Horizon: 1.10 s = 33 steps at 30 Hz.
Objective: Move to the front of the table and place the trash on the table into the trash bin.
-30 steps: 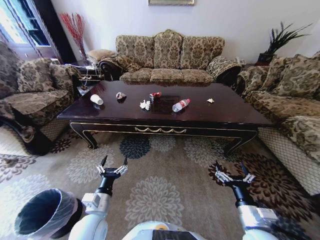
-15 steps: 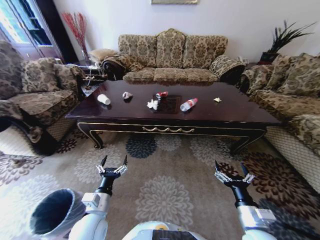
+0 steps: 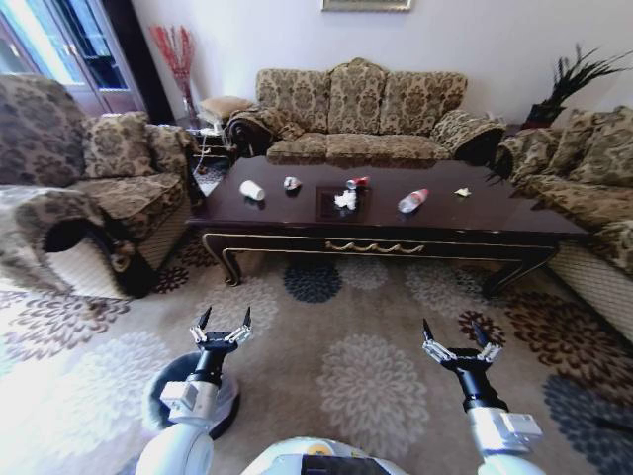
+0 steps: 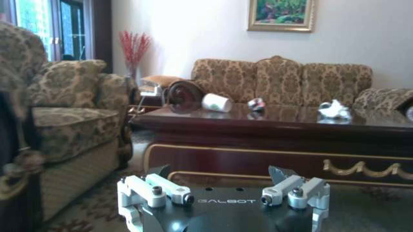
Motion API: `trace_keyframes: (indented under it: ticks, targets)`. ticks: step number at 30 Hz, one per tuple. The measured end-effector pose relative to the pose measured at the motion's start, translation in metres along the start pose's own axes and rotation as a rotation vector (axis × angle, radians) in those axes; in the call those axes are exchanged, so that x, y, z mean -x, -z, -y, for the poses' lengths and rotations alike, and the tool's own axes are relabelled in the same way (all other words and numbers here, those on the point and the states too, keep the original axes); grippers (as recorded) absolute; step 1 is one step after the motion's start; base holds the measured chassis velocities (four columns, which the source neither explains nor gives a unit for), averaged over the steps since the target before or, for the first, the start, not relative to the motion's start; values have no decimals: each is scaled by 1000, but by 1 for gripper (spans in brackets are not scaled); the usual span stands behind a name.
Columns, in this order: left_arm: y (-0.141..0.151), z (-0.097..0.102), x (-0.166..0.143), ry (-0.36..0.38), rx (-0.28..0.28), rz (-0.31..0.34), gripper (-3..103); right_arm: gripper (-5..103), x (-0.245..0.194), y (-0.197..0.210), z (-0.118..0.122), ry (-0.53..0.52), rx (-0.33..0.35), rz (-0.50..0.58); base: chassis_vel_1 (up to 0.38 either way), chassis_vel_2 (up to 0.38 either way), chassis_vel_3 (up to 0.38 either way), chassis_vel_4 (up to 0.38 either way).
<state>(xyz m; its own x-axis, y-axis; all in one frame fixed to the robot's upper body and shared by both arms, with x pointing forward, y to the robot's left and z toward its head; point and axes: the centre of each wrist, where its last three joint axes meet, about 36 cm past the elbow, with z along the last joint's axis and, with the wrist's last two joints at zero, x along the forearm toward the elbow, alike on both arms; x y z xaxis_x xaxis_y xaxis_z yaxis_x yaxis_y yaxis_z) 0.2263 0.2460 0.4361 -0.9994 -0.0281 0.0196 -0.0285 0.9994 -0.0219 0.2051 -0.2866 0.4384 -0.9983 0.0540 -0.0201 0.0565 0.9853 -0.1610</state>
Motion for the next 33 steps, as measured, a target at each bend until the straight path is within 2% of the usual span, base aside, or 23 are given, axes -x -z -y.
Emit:
trace_keyframes:
  ticks: [5, 9, 12, 14, 16, 17, 20, 21, 23, 25, 26, 27, 29, 30, 31, 33]
  targets:
    - [-12, -8, 2, 19, -5, -28, 100, 100, 0, -7, 1, -9, 5, -7, 273, 238, -242, -213]
    - [-22, -13, 6, 40, -26, -60, 100, 100, 0, -12, 2, -14, 1, -15, 26, 46, -33, -40]
    - [-31, -25, 12, 79, -90, -127, 100, 100, 1, -17, 4, -21, -4, -24, -42, -35, 53, 28]
    - [-33, -29, 14, 85, -98, -140, 100, 100, 1, -17, 5, -22, -5, -25, -78, -68, 64, 47]
    - [-37, -45, 20, 110, -102, -179, 100, 100, 2, -19, 6, -22, -9, -26, -15, -31, 24, 8]
    - [-37, -45, 20, 110, -102, -179, 100, 100, 2, -19, 6, -22, -9, -26, 0, 0, 0, 0]
    - [-35, -69, 32, 180, -65, -266, 100, 100, 4, -18, 6, -21, -12, -22, 0, 0, 0, 0]
    - [-35, -69, 32, 180, -65, -266, 100, 100, 4, -18, 6, -21, -12, -22, 0, 0, 0, 0]
    - [-33, -87, 40, 205, -49, -302, 100, 100, 4, -17, 6, -22, -14, -21, 0, 0, 0, 0]
    - [-33, -110, 44, 204, -13, -328, 100, 100, 4, -17, 8, -23, -19, -22, 0, 0, 0, 0]
    - [-33, -110, 44, 204, -13, -328, 100, 100, 4, -17, 8, -23, -19, -22, 0, 0, 0, 0]
    - [-30, -125, 44, 189, 1, -350, 100, 100, 4, -18, 9, -25, -21, -24, 0, 0, 0, 0]
    - [-22, -146, 38, 166, -5, -406, 100, 100, 3, -19, 10, -29, -24, -29, 0, 0, 0, 0]
    - [-22, -146, 38, 166, -5, -406, 100, 100, 3, -19, 10, -29, -24, -29, 0, 0, 0, 0]
    - [-16, -154, 30, 148, -21, -452, 100, 100, 3, -20, 10, -33, -25, -30, 0, 0, 0, 0]
    - [-12, -158, 23, 130, -28, -472, 100, 100, 2, -20, 11, -36, -25, -31, 0, 0, 0, 0]
